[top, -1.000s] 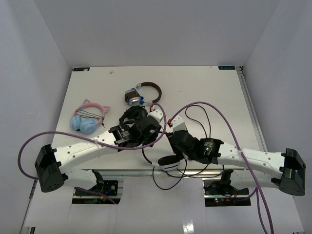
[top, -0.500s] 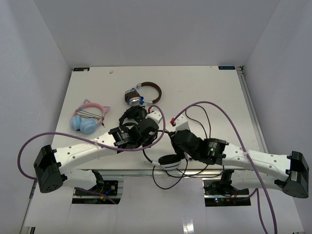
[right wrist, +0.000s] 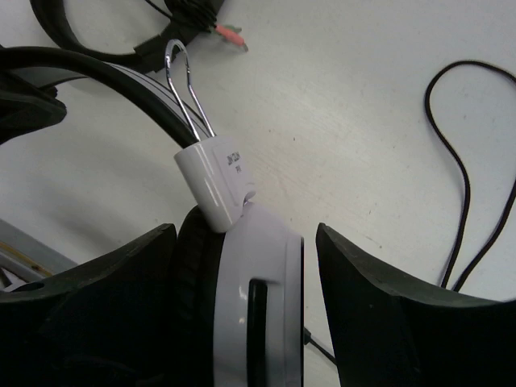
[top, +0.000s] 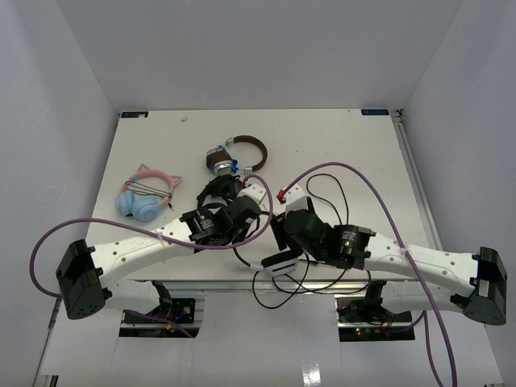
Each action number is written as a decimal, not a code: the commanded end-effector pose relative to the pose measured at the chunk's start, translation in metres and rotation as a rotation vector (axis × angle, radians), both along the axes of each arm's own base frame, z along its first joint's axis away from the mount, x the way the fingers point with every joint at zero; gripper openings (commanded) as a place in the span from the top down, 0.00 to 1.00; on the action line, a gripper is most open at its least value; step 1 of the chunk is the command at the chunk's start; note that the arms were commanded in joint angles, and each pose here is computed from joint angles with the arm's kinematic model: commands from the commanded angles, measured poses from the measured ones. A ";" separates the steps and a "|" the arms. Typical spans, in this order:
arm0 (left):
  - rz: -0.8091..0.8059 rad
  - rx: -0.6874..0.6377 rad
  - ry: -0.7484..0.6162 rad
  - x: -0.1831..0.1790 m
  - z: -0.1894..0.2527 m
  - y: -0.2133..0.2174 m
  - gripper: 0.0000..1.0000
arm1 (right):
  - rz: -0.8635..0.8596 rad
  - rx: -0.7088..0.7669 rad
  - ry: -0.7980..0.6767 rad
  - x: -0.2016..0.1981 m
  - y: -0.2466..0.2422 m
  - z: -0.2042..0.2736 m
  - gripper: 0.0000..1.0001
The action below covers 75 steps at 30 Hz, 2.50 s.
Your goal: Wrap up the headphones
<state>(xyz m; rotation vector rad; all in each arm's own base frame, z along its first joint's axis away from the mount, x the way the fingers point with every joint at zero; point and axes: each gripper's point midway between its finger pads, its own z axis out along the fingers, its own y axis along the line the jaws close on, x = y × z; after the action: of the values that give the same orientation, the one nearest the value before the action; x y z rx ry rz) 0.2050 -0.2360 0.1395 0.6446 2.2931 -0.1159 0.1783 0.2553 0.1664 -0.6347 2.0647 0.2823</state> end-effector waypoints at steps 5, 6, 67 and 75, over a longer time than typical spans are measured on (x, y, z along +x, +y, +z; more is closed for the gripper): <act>0.173 -0.103 -0.032 0.045 0.026 0.021 1.00 | 0.031 0.159 -0.119 0.010 0.020 0.087 0.09; 0.183 -0.105 -0.040 0.046 0.028 0.023 1.00 | 0.035 0.170 -0.123 0.009 0.019 0.092 0.08; 0.083 -0.853 -0.289 -0.018 0.274 0.061 1.00 | 0.590 0.644 -0.281 -0.058 0.091 0.049 0.37; -0.155 -0.965 -0.234 -0.051 0.293 0.034 1.00 | 0.579 0.613 -0.241 -0.060 0.090 0.028 0.43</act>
<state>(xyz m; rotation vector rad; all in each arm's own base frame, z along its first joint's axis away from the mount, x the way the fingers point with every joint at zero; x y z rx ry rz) 0.1778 -0.1800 0.3899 0.2061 1.8214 -0.8325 0.1197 0.3407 0.1782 -0.8510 1.4701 1.0308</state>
